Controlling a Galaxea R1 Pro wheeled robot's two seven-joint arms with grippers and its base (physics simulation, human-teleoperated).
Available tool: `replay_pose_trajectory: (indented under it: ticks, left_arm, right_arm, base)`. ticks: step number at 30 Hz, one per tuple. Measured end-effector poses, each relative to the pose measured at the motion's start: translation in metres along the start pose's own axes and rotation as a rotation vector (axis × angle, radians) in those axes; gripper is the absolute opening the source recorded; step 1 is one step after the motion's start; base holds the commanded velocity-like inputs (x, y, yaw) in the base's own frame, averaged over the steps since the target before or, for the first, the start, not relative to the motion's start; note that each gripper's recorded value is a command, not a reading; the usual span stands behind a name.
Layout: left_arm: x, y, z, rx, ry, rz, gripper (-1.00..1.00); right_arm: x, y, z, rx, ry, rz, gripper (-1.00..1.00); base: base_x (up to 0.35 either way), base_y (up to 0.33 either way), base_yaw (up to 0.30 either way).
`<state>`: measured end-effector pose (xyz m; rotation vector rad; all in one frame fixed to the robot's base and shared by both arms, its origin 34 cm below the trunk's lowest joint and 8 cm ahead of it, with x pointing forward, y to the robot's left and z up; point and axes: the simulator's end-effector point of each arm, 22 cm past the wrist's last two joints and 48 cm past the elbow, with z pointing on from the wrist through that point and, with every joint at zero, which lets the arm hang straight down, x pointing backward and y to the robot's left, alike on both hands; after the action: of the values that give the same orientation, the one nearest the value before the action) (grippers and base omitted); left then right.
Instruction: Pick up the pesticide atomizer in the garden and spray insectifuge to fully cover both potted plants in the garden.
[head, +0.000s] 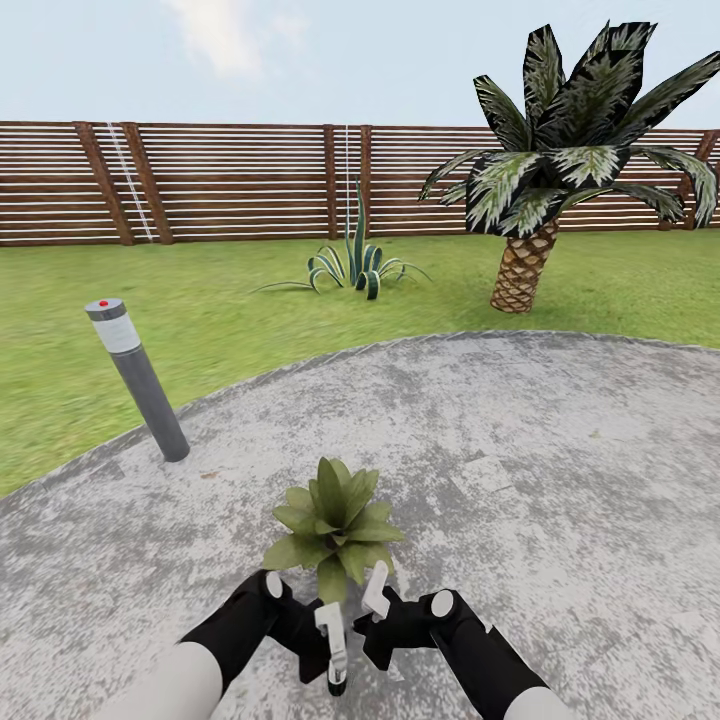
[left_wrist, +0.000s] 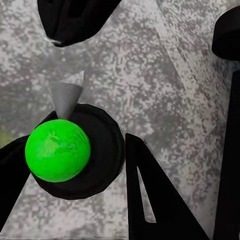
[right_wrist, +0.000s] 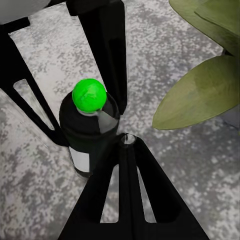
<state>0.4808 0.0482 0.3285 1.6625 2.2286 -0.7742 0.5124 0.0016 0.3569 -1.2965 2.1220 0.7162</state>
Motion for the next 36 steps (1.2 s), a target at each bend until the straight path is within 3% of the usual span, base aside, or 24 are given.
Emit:
replay_pose_trajectory:
  ticks: [11,12,21,24,27,30,32,36]
  left_arm:
    - [0.052,0.02,-0.021,-0.039,0.066,-0.035,-1.0]
    - [0.059,0.023,-0.025,-0.045,0.075,-0.04,-1.0]
    - [0.078,0.03,-0.034,-0.061,0.097,-0.061,-1.0]
    - [0.083,0.031,-0.035,-0.067,0.101,-0.07,-1.0]
    - [0.087,0.035,-0.038,-0.085,0.086,-0.106,-1.0]
    - [0.087,0.046,-0.046,-0.122,0.022,-0.196,-1.0]
    - [0.088,0.051,-0.05,-0.139,-0.007,-0.24,-1.0]
    - [0.09,0.053,-0.052,-0.146,-0.013,-0.26,-1.0]
  right_arm:
    - [0.0,0.0,0.0,0.0,0.0,0.0,-1.0]
    - [0.0,0.0,0.0,-0.001,0.001,0.0,1.0]
    - [0.008,-0.005,-0.003,0.011,0.01,0.004,1.0]
    - [0.039,-0.026,-0.019,0.053,0.047,0.005,1.0]
    - [0.066,-0.066,-0.042,0.175,0.044,0.014,1.0]
    - [0.104,-0.095,-0.061,0.33,-0.021,0.133,1.0]
    - [0.134,-0.103,-0.073,0.432,-0.096,0.225,1.0]
    - [0.179,-0.106,-0.092,0.6,-0.116,0.288,1.0]
  base:
    - [0.0,0.0,0.0]
    - [0.0,0.0,0.0]
    - [0.0,0.0,0.0]
    - [0.0,0.0,0.0]
    - [0.0,0.0,0.0]
    - [0.0,0.0,0.0]
    - [0.0,0.0,0.0]
    - [0.0,0.0,0.0]
